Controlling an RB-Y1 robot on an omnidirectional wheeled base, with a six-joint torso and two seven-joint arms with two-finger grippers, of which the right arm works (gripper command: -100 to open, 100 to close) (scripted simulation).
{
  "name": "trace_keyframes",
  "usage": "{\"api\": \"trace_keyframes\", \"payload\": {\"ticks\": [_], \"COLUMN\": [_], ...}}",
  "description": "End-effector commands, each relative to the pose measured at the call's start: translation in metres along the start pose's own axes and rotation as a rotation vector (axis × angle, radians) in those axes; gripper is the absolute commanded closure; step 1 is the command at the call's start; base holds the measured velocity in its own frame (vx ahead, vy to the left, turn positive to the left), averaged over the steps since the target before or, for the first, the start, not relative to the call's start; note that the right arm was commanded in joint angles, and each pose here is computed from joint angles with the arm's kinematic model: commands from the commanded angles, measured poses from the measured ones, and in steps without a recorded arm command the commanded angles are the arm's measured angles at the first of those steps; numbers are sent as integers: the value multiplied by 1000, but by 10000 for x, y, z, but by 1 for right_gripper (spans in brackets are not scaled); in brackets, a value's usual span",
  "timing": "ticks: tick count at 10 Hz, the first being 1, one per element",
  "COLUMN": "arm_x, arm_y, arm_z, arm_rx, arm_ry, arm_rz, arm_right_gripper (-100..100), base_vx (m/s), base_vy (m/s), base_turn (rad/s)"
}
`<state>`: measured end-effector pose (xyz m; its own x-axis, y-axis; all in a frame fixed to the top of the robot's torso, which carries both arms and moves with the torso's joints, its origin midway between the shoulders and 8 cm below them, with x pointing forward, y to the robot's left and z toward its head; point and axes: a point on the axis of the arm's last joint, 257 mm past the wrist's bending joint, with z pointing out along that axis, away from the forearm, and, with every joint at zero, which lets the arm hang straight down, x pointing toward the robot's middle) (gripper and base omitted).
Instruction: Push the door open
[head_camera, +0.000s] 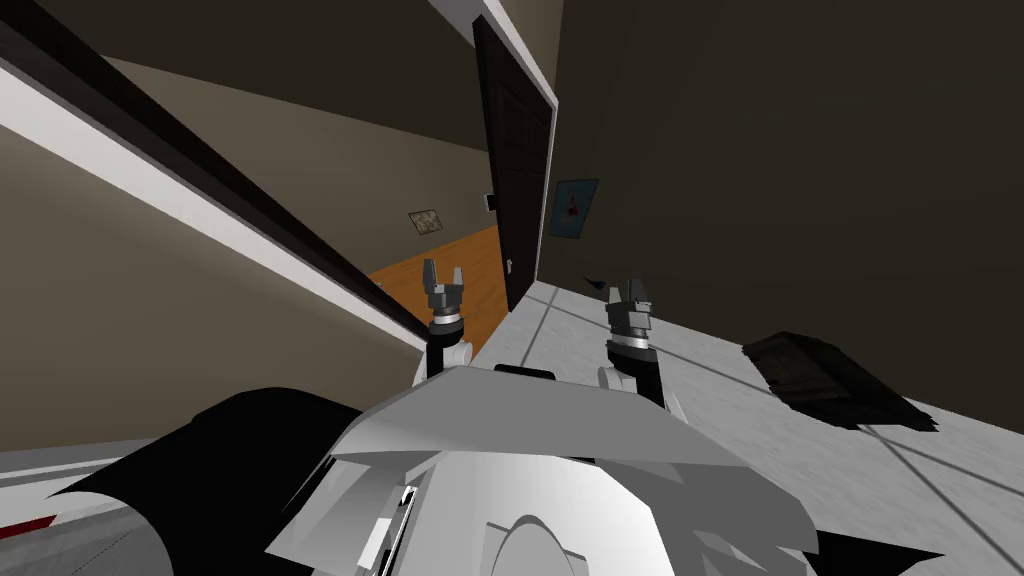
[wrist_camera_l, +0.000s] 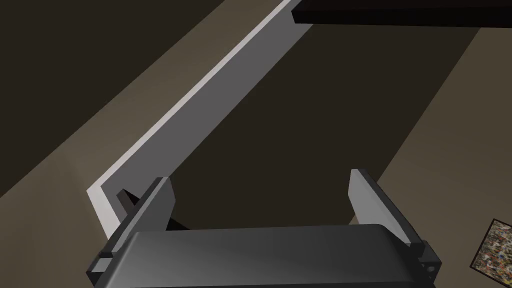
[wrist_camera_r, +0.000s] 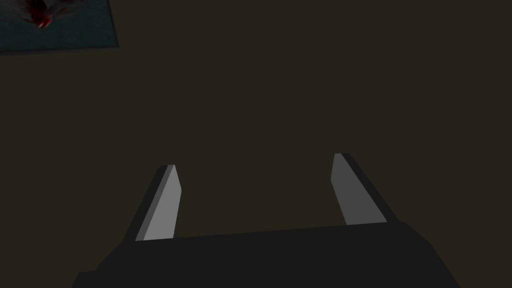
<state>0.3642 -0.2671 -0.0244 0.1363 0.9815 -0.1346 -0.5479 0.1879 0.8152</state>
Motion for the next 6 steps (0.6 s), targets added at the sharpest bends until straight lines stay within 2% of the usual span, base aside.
{"api": "trace_keyframes", "payload": {"ticks": [1,6], "arm_x": [78,348], "arm_y": [-88,-377], "arm_z": [-14,-77], "arm_rx": [11,49], "arm_ry": [18,78], "arm_rz": [11,48], "arm_right_gripper": [-100,-100], "base_vx": [164,165], "base_vy": [79,-35], "base_turn": [34,66]}}
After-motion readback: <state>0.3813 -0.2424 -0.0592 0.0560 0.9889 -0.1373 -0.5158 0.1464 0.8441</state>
